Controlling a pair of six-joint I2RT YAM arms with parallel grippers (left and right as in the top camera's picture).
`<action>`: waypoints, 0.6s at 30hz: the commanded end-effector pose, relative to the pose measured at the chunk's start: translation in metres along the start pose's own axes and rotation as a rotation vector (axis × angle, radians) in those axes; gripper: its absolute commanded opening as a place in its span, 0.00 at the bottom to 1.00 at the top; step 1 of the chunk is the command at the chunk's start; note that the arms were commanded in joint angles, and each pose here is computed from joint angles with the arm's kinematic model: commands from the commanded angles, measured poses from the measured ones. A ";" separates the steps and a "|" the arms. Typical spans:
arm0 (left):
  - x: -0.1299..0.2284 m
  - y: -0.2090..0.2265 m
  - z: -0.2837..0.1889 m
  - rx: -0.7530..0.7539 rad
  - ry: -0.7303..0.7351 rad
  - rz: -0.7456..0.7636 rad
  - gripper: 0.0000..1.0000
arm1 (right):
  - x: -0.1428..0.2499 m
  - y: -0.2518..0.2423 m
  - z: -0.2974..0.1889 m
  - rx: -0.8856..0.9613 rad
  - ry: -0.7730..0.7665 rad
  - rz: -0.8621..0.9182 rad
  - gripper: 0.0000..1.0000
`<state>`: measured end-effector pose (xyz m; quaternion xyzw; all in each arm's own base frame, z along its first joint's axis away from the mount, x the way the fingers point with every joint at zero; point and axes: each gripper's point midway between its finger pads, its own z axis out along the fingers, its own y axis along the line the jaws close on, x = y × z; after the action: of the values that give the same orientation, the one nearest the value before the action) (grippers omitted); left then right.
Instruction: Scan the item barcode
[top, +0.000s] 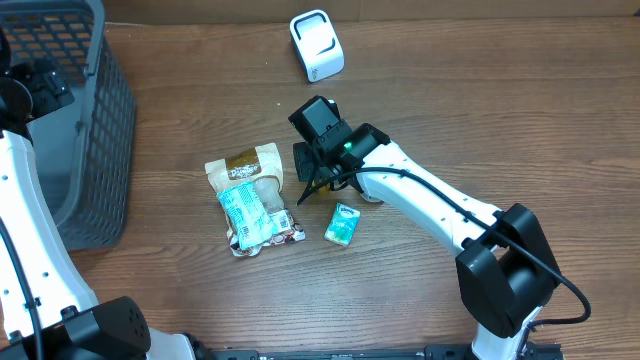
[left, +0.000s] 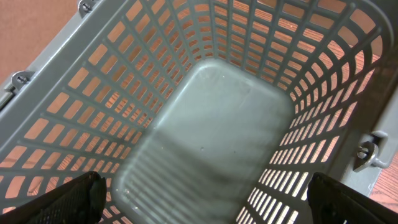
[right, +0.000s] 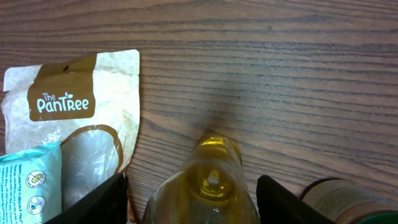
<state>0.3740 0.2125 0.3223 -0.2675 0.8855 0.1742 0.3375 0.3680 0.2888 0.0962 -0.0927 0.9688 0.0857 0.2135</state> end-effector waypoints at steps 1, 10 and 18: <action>-0.005 -0.001 -0.005 0.010 -0.016 0.016 1.00 | -0.011 0.005 -0.010 -0.009 -0.035 0.005 0.63; -0.005 -0.001 -0.005 0.010 -0.016 0.016 1.00 | -0.011 0.005 -0.011 -0.009 -0.034 0.004 0.55; -0.005 -0.002 -0.005 0.010 -0.016 0.017 0.99 | -0.010 0.004 -0.011 -0.006 -0.029 0.000 0.56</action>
<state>0.3740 0.2125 0.3223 -0.2675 0.8855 0.1742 0.3375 0.3661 0.2872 0.0950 -0.0931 0.9700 0.0827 0.2090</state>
